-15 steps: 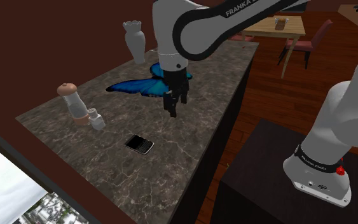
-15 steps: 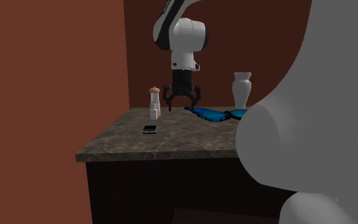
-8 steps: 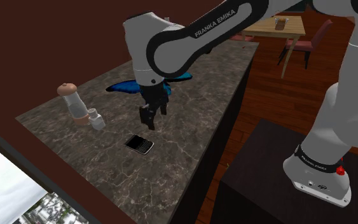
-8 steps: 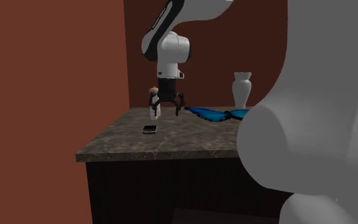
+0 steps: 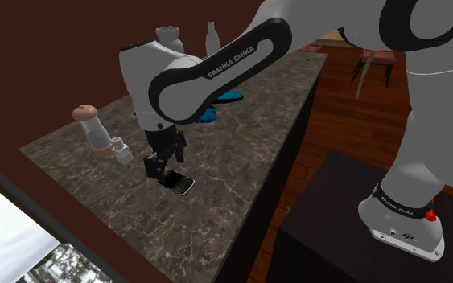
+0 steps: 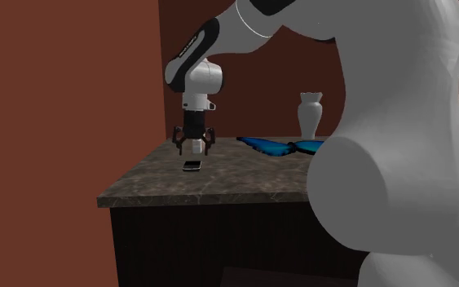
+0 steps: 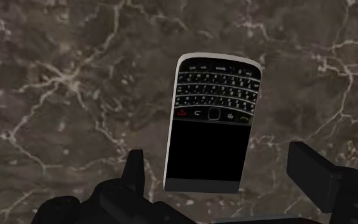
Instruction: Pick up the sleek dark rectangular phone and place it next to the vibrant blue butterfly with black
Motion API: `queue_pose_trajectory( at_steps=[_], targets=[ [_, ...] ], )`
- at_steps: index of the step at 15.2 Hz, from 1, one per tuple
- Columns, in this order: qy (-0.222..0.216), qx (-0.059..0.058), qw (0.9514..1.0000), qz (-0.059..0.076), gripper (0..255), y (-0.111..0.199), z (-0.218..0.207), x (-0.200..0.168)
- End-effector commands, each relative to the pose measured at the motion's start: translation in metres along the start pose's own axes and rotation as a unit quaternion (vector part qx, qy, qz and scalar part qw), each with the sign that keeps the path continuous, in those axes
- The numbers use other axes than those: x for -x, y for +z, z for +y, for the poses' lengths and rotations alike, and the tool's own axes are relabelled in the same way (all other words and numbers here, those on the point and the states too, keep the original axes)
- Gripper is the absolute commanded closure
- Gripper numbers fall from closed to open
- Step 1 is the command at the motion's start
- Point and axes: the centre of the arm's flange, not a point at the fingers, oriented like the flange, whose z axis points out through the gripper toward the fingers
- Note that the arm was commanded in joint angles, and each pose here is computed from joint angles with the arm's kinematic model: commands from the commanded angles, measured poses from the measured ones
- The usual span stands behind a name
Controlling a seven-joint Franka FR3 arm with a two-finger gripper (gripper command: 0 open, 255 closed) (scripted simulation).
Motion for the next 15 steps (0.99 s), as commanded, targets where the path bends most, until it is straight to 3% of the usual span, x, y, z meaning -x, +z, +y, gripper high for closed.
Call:
queue_pose_trajectory(
  at_steps=[1, 7, 14, 15],
  targets=[
    [-0.001, 0.0, 1.0, 0.001, 0, 0.01, -0.002, -0.003],
    [-0.001, 0.0, 1.0, 0.001, 0, 0.039, -0.002, -0.003],
    [-0.001, 0.0, 1.0, 0.001, 0, 0.039, -0.002, -0.003],
    [-0.001, 0.0, 1.0, 0.001, 255, 0.039, -0.002, -0.003]
  ],
)
